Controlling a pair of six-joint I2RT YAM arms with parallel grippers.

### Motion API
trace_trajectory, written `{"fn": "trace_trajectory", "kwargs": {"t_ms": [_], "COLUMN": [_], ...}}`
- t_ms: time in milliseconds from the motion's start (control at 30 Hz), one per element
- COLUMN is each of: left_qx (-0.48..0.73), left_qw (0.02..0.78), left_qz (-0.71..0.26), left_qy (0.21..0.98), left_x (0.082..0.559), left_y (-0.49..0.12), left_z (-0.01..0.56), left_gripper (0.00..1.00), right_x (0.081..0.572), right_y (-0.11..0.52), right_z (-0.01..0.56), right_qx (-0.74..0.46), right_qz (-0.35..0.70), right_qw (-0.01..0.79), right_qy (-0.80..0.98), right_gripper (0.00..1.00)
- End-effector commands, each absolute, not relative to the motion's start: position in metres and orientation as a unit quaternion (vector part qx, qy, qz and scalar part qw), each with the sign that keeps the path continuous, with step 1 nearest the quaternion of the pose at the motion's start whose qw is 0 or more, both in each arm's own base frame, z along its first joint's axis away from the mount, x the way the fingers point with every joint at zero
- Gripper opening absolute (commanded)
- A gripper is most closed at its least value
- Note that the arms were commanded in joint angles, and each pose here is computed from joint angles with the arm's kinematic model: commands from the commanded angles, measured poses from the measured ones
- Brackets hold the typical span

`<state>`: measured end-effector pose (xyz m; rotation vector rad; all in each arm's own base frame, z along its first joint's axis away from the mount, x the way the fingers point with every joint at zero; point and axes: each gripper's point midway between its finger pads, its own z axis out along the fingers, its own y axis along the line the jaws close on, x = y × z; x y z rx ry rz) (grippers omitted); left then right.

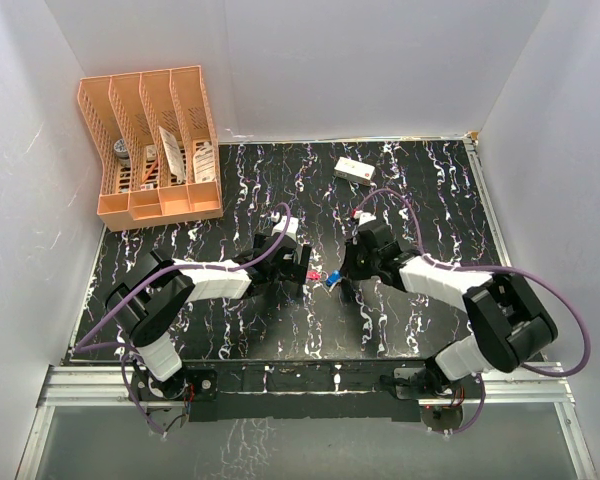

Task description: Put the keys on the keyring

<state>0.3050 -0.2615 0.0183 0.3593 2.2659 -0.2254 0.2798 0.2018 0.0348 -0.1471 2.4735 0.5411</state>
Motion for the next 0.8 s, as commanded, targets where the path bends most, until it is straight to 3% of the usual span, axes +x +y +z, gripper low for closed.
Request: {"fn": "trace_trajectory", "kwargs": {"t_ms": [0,267,767], "left_qx": [0.153,0.154,0.152], "left_qw": [0.355,0.355,0.356], "left_qz": [-0.074,-0.073,-0.073], "left_qy": [0.919,0.919,0.919], "left_x": [0.287,0.286,0.286], "left_y": [-0.252,-0.252,-0.252], "left_z": [-0.010,-0.011,-0.009], "left_gripper": [0.98,0.98,0.98], "right_x": [0.292,0.263,0.250], "right_y": [0.222,0.241,0.224], "right_z": [0.085,0.109,0.089], "right_qx": [-0.146,-0.261,-0.237], "right_qz": [0.260,0.330,0.298], "right_qw": [0.377,0.398,0.362], "right_qy": [0.877,0.815,0.851], "right_gripper": [0.00,0.00,0.00]}}
